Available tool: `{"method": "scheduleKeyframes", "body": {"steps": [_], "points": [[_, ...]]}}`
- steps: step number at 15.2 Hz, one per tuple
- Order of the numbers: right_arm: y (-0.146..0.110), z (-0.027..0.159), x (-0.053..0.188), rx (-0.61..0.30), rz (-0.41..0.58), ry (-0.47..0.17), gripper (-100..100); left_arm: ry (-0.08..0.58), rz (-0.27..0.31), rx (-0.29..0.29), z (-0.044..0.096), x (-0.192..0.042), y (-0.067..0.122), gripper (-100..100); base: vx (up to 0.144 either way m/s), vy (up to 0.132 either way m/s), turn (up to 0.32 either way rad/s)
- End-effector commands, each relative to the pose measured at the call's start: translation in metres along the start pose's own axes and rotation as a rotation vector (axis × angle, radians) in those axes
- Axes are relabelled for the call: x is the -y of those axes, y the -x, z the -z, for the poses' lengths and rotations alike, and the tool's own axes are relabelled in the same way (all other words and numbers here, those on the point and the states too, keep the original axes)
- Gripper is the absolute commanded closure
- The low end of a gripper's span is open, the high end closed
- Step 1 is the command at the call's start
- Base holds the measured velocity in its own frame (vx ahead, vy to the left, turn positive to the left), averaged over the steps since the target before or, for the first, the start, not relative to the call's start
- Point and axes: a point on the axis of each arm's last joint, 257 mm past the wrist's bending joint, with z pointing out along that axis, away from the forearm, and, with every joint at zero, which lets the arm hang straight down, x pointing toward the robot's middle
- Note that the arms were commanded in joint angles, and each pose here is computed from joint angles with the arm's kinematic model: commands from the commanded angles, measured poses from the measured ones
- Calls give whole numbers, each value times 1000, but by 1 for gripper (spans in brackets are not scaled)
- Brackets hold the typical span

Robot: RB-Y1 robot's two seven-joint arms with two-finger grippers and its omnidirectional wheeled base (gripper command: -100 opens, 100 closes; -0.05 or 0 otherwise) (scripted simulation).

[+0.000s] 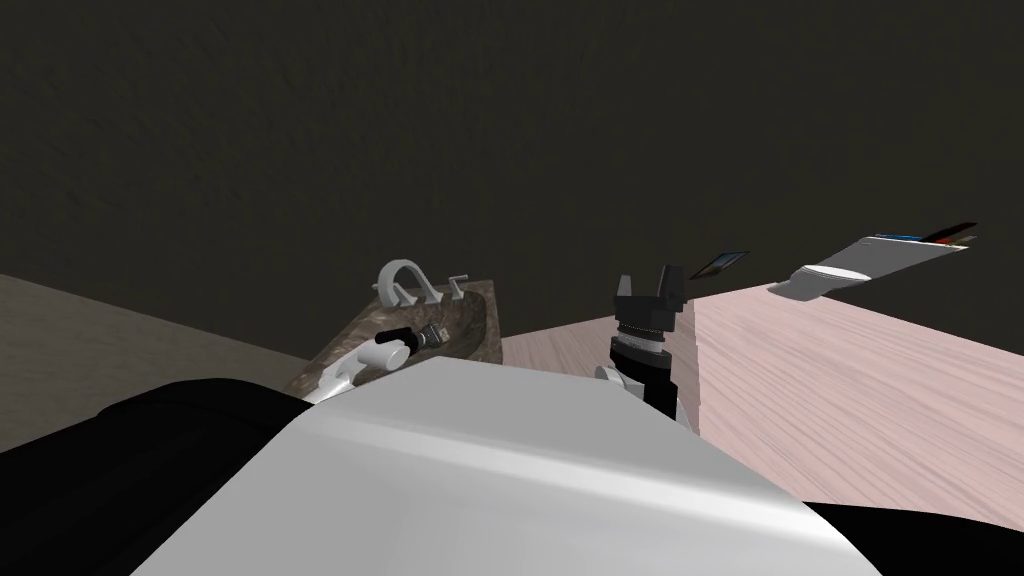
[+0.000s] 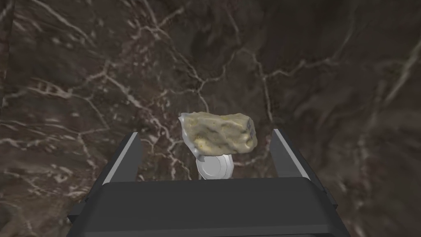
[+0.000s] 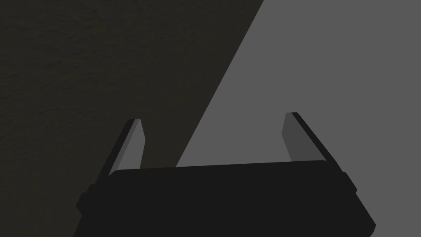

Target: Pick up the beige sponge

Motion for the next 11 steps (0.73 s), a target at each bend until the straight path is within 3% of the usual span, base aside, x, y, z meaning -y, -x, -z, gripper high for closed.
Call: {"method": "scheduleKeyframes", "body": {"steps": [1, 3, 6, 7, 8, 11], "points": [[0, 0, 0, 0, 0, 0, 0, 31, 30, 29, -1, -6, 9, -100, 60, -33, 27], [0, 0, 0, 0, 0, 0, 0, 25, 24, 23, -1, -5, 8, -100, 46, -25, 14], [0, 0, 0, 0, 0, 0, 0, 19, 38, 27, -13, -12, 14, -100, 25, 9, -50], [0, 0, 0, 0, 0, 0, 0, 24, 37, 28, -9, -10, 13, -100, 15, 14, -24], [0, 0, 0, 0, 0, 0, 0, 22, 36, 28, -10, -10, 14, 100, 6, 5, -2], [0, 0, 0, 0, 0, 0, 0, 24, 37, 28, -10, -11, 14, 100, 0, 0, 0]]}}
